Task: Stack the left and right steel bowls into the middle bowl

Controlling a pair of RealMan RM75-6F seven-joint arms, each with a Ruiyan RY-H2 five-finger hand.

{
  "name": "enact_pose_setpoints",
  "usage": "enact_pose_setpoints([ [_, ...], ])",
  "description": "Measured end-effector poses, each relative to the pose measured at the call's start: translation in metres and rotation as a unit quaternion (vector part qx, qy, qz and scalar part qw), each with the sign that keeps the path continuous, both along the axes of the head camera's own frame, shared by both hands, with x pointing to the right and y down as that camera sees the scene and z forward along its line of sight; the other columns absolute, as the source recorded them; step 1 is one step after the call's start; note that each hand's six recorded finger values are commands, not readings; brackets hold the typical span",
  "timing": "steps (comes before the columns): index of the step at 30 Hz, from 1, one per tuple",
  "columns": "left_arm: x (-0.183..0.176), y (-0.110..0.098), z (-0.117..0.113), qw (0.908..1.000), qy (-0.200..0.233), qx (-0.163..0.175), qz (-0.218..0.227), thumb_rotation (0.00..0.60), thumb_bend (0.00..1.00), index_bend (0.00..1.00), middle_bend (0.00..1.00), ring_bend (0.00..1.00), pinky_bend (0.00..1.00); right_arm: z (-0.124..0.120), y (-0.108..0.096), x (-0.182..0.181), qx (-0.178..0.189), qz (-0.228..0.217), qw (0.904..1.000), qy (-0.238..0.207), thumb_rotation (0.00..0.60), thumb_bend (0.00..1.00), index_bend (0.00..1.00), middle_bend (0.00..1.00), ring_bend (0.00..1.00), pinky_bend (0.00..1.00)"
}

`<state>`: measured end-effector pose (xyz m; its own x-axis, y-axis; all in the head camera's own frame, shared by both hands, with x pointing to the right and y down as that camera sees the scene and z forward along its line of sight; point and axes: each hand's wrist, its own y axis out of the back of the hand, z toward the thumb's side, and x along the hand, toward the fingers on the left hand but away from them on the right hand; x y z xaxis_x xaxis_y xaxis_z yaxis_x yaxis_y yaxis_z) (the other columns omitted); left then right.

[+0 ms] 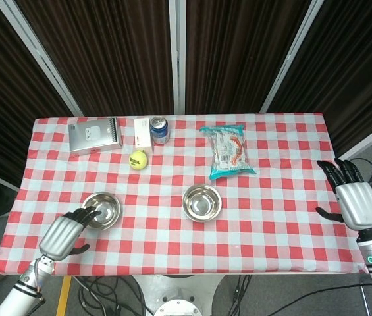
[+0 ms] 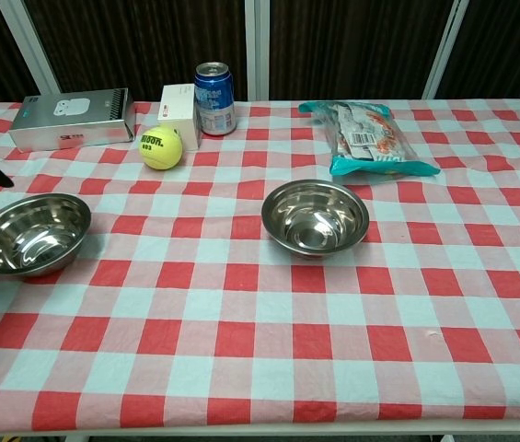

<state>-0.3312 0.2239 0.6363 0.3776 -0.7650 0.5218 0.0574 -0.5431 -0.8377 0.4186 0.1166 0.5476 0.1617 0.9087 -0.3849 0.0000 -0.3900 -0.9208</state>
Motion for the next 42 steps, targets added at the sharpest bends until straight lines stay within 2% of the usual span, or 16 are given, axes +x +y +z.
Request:
enact_pose_setpoints([
  [3, 0.004, 0.002, 0.009, 0.9995, -0.018, 0.008, 0.024, 0.600, 0.17, 0.29, 0.35, 0.45, 0.65, 0.002, 0.000, 0.000, -0.002, 0.000, 1.0000, 0.002, 0.600, 0.04, 0.06, 0.12, 0.03, 0.07],
  [6, 0.008, 0.000, 0.018, 0.9989, -0.029, 0.015, 0.034, 0.600, 0.19, 0.33, 0.40, 0.67, 0.80, 0.004, 0.000, 0.002, -0.006, 0.004, 1.0000, 0.005, 0.600, 0.05, 0.06, 0.12, 0.04, 0.08],
  [8, 0.008, -0.003, 0.021, 0.9988, -0.036, 0.016, 0.029, 0.600, 0.19, 0.35, 0.41, 0.78, 0.87, 0.005, 0.000, 0.003, -0.008, 0.008, 0.9999, 0.007, 0.600, 0.05, 0.06, 0.12, 0.04, 0.09],
  [12, 0.004, -0.009, 0.027, 0.9983, -0.052, 0.016, 0.019, 0.600, 0.19, 0.36, 0.42, 0.87, 0.90, 0.007, 0.000, 0.006, -0.010, 0.013, 0.9998, 0.010, 0.600, 0.05, 0.06, 0.12, 0.04, 0.09],
  [21, -0.007, -0.003, 0.043, 0.9970, -0.077, -0.008, 0.006, 0.600, 0.19, 0.37, 0.44, 0.90, 0.92, 0.012, -0.004, 0.006, -0.018, 0.014, 0.9997, 0.012, 0.600, 0.06, 0.06, 0.12, 0.04, 0.09],
  [34, -0.010, -0.004, 0.065, 0.9952, -0.091, 0.011, 0.037, 0.600, 0.20, 0.40, 0.44, 0.91, 0.93, 0.015, -0.005, 0.010, -0.027, 0.024, 0.9992, 0.018, 0.600, 0.06, 0.06, 0.12, 0.04, 0.10],
  [42, -0.010, -0.006, 0.076, 0.9942, -0.095, 0.009, 0.049, 0.600, 0.24, 0.45, 0.48, 0.93, 0.94, 0.013, -0.003, 0.012, -0.028, 0.027, 0.9991, 0.017, 0.600, 0.06, 0.06, 0.12, 0.04, 0.10],
])
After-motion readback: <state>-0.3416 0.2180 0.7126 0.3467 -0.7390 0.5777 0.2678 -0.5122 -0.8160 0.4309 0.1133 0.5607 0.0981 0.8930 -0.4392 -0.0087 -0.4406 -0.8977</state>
